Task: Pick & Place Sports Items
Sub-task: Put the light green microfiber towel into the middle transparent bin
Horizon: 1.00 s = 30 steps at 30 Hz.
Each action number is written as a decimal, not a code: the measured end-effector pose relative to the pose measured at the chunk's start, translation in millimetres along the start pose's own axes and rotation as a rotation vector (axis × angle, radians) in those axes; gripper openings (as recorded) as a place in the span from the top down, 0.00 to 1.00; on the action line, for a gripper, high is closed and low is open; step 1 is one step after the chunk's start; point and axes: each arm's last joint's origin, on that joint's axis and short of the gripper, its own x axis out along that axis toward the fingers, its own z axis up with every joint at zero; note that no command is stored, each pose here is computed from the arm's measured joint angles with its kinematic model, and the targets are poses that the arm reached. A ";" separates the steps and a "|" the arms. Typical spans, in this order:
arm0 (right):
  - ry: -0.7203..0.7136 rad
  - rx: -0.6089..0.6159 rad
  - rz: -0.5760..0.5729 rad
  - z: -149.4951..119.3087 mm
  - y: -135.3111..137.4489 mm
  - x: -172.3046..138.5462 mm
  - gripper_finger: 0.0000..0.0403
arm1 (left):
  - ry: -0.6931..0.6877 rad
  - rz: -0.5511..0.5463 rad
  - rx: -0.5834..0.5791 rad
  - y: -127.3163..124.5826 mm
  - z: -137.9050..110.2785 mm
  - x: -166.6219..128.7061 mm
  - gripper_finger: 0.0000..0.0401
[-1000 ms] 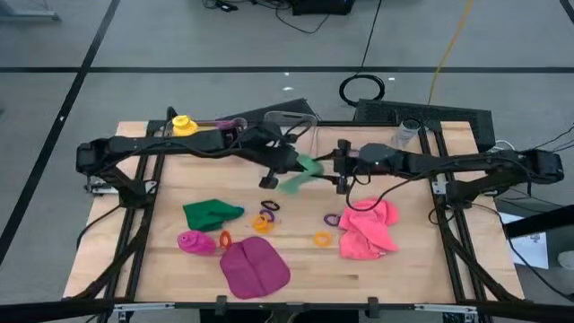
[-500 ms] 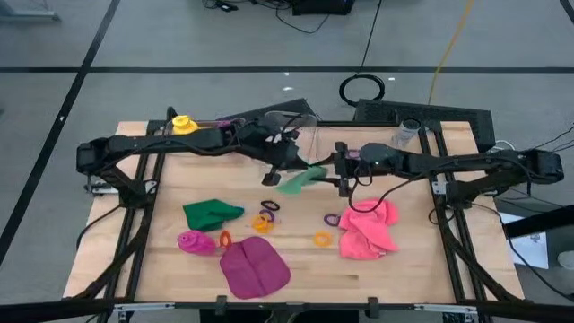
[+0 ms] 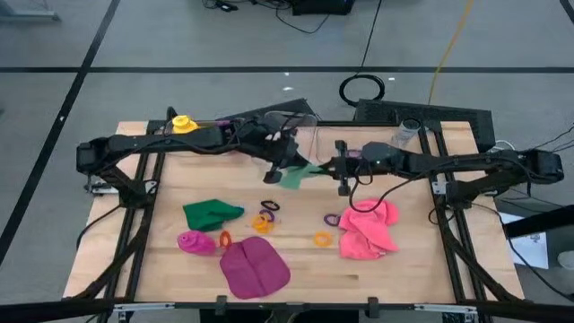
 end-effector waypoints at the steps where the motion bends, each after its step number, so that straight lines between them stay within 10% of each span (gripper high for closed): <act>1: -0.004 -0.001 -0.001 0.4 -0.1 0.0 0.98 | 0.003 0.018 0.002 0.7 0.1 -0.1 0.99; 20: 0.018 0.014 -0.078 -0.1 -2.4 -0.1 1.00 | -0.009 0.075 -0.001 1.6 5.3 -7.1 0.33; 30: 0.008 0.032 -0.085 1.0 -2.9 -0.1 1.00 | -0.095 0.051 -0.038 -9.3 26.6 -47.3 0.15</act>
